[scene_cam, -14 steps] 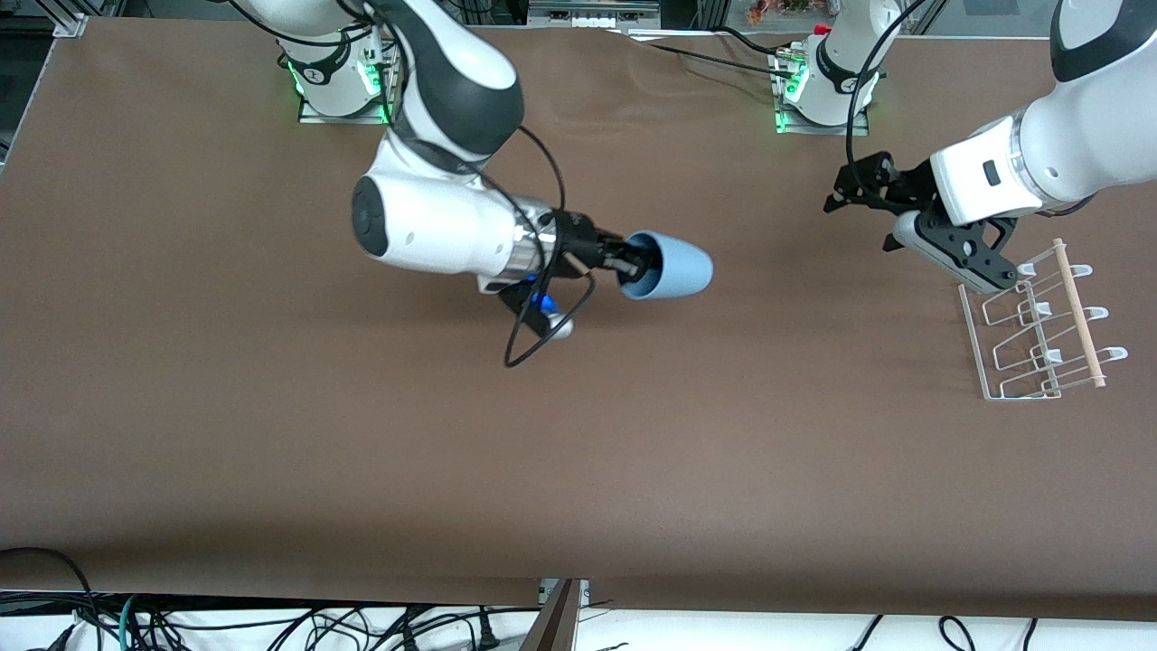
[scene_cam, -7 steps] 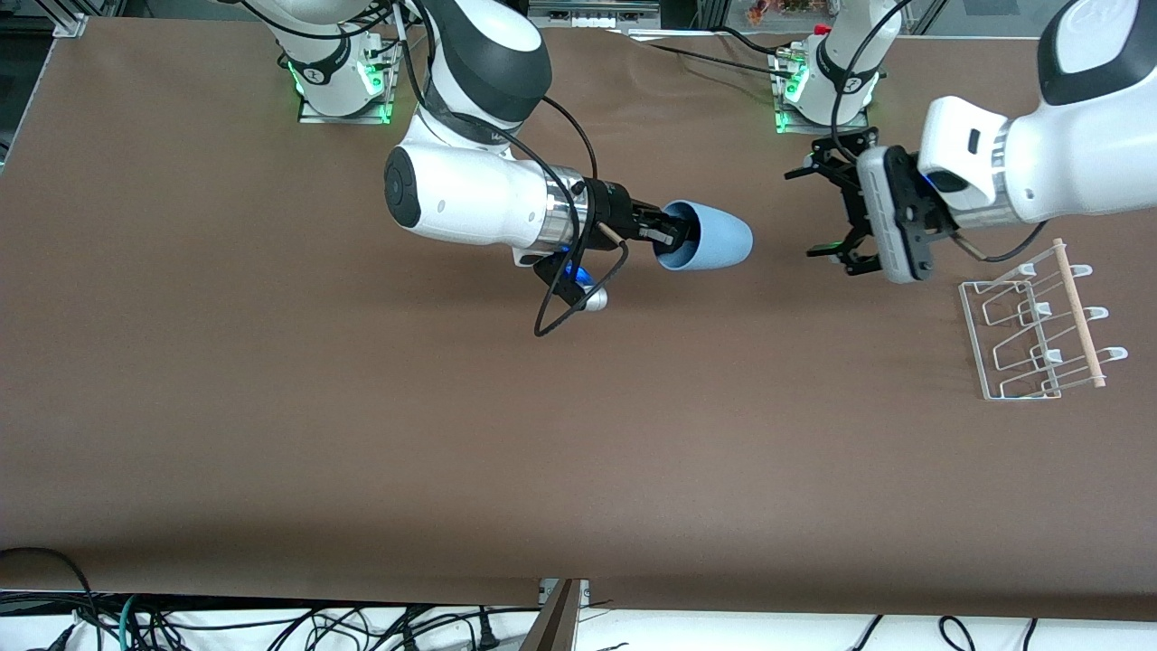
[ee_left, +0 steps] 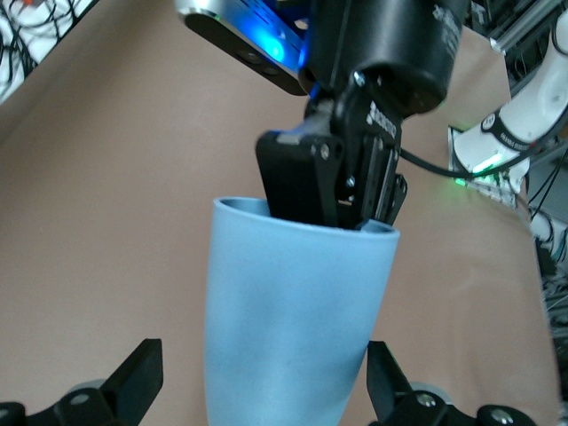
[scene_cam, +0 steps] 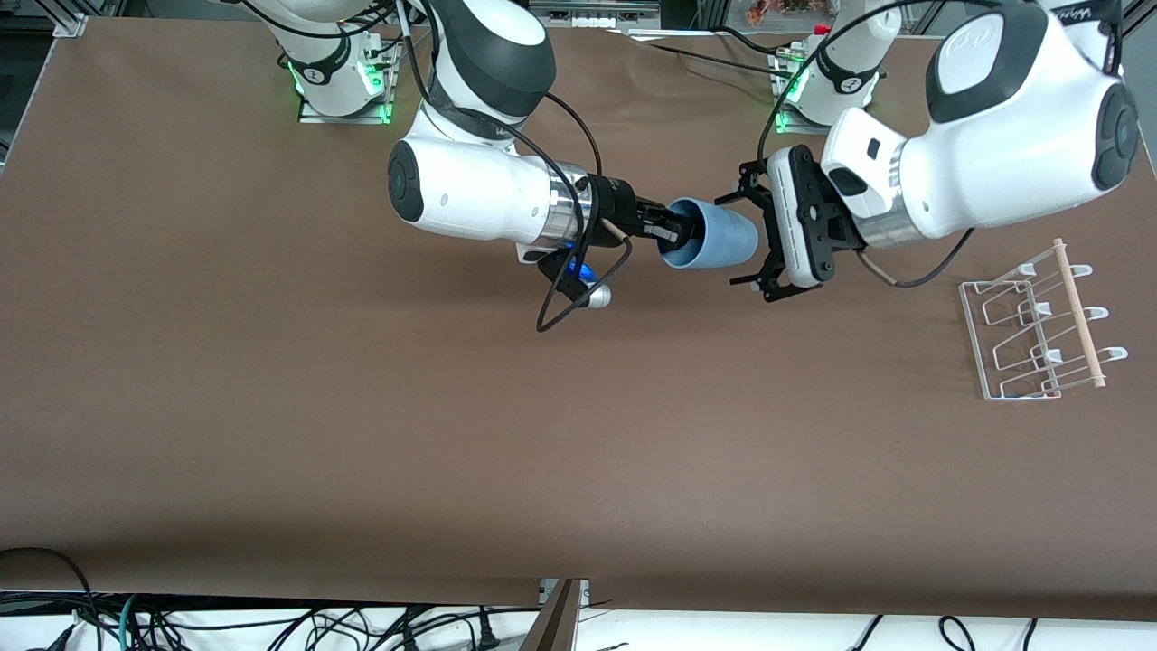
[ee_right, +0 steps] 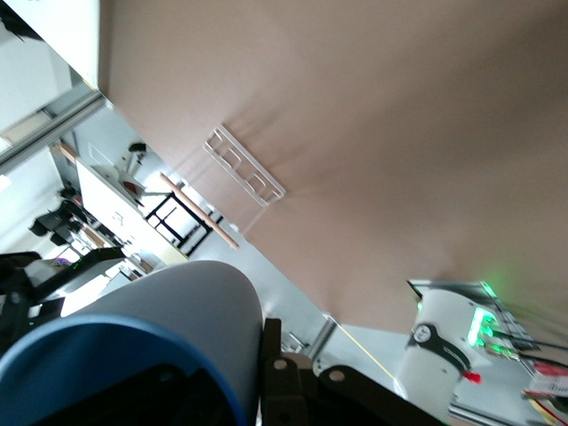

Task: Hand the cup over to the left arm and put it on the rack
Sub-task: 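Close the left gripper on the cup held by the right gripper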

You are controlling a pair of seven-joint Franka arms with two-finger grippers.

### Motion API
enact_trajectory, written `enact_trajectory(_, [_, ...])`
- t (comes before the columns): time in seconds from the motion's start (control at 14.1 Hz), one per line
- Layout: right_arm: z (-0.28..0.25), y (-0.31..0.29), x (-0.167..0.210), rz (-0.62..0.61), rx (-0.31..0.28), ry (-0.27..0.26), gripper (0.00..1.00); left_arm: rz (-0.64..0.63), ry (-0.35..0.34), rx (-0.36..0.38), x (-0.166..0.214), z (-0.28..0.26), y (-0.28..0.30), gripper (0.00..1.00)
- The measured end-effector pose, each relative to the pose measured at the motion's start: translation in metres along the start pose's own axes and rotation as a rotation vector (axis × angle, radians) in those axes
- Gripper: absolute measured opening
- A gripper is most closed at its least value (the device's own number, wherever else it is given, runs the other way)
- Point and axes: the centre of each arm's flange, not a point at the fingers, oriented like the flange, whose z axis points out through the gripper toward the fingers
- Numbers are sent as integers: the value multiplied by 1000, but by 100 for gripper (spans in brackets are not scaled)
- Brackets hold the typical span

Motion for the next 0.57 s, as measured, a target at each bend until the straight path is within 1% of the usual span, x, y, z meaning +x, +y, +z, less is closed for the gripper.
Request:
enact_trajectory(0.14, [0,-1,3,3,14,9,4,47,-3,-10,-3,13,-7,100])
enact_trajectory(0.35, [-3,-2,3,2,22,13,4,86,-14,-26,4,28,-3,73])
enact_trajectory(0.57, [-3,-3,3,2,23,14,4,89,-13,-24,4,28,-3,73])
